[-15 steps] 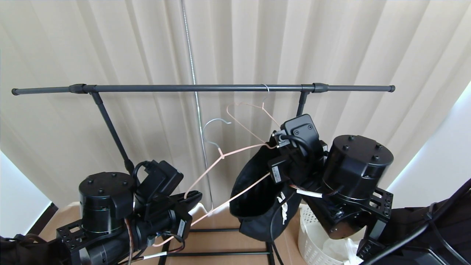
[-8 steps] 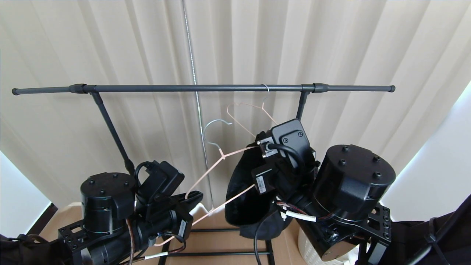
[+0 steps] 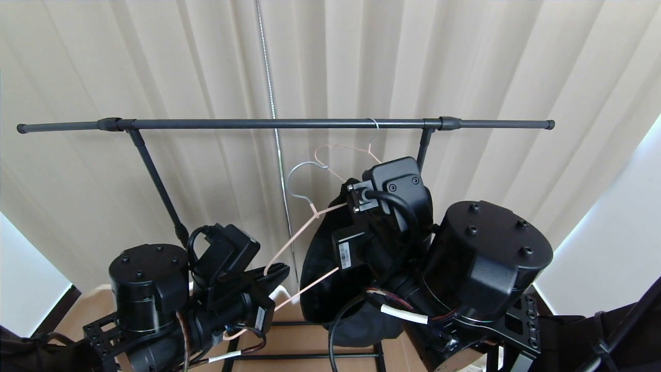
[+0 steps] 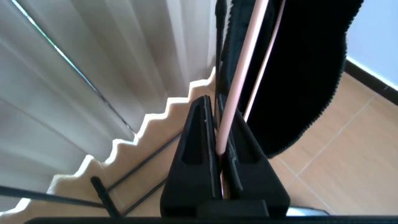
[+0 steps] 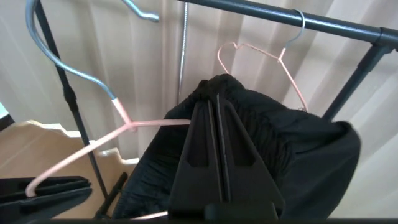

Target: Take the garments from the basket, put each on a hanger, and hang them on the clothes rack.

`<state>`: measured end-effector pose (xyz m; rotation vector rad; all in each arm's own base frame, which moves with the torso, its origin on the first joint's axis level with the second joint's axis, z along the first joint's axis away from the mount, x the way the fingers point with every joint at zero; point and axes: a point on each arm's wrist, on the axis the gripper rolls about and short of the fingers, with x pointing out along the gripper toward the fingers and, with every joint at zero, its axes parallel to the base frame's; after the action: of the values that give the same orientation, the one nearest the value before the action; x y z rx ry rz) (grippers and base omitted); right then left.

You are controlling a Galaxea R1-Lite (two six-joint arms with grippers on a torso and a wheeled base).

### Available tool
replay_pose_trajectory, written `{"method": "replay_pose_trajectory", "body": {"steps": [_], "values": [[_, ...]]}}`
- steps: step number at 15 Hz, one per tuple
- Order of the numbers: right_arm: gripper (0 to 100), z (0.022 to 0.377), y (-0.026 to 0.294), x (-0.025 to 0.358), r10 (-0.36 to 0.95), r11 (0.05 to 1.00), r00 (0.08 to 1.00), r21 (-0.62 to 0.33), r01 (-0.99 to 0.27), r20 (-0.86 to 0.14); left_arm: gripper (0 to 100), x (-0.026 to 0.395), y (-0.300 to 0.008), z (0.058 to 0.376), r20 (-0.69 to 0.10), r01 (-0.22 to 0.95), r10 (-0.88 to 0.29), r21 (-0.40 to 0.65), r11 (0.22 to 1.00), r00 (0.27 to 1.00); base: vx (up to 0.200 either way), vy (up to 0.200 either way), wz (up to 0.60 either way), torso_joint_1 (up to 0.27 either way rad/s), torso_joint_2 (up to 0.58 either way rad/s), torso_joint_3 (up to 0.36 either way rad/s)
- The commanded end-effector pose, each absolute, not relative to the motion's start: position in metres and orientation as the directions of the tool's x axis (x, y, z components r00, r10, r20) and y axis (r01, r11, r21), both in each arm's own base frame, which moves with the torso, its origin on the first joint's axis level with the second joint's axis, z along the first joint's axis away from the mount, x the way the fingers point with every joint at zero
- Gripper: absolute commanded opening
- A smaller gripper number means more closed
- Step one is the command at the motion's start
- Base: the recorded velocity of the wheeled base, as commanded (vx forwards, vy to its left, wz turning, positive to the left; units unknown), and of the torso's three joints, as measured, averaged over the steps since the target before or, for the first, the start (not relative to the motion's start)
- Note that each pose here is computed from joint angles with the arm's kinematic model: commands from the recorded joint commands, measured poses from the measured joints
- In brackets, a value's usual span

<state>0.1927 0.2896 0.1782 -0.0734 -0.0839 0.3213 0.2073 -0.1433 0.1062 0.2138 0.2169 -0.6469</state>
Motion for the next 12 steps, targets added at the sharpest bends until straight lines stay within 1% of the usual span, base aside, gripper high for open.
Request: {"method": "replay_pose_trajectory", "body": {"steps": [1, 2, 4, 5, 8, 10, 11, 12], "values": [[0, 0.18, 0.291, 0.192, 0.321, 0.946, 0.944, -0.08, -0.315, 0.076, 0, 0.207, -0.144, 0.1, -0.287, 0.62, -0.569, 0.127, 0.774, 0.77, 0.0, 0.0, 0.0, 0.0, 0.0, 0.0], [0, 0.184, 0.292, 0.194, 0.305, 0.952, 0.948, -0.061, -0.301, 0.087, 0, 0.206, -0.145, 0.097, -0.252, 0.62, -0.58, 0.128, 0.774, 0.775, 0.0, 0.0, 0.0, 0.0, 0.0, 0.0], [0, 0.188, 0.291, 0.195, 0.298, 0.954, 0.95, -0.05, -0.295, 0.097, 0, 0.205, -0.147, 0.096, -0.212, 0.622, -0.591, 0.131, 0.772, 0.778, 0.0, 0.0, 0.0, 0.0, 0.0, 0.0], [0, 0.19, 0.291, 0.195, 0.297, 0.955, 0.949, -0.045, -0.294, 0.103, 0, 0.206, -0.149, 0.092, -0.178, 0.622, -0.599, 0.132, 0.772, 0.781, 0.0, 0.0, 0.0, 0.0, 0.0, 0.0], [0, 0.194, 0.29, 0.193, 0.301, 0.954, 0.947, -0.03, -0.299, 0.111, 0, 0.208, -0.153, 0.088, -0.147, 0.618, -0.602, 0.135, 0.774, 0.785, 0.0, 0.0, 0.0, 0.0, 0.0, 0.0], [0, 0.193, 0.292, 0.191, 0.305, 0.952, 0.946, -0.028, -0.304, 0.11, 0, 0.209, -0.153, 0.089, -0.139, 0.615, -0.6, 0.134, 0.777, 0.788, 0.0, 0.0, 0.0, 0.0, 0.0, 0.0], [0, 0.191, 0.302, 0.179, 0.346, 0.938, 0.932, -0.018, -0.346, 0.105, 0, 0.209, -0.153, 0.09, -0.125, 0.614, -0.601, 0.134, 0.778, 0.789, 0.0, 0.0, 0.0, 0.0, 0.0, 0.0], [0, 0.191, 0.306, 0.176, 0.356, 0.934, 0.928, -0.008, -0.357, 0.107, 0, 0.209, -0.154, 0.09, -0.125, 0.615, -0.602, 0.134, 0.777, 0.789, 0.0, 0.0, 0.0, 0.0, 0.0, 0.0]]}}
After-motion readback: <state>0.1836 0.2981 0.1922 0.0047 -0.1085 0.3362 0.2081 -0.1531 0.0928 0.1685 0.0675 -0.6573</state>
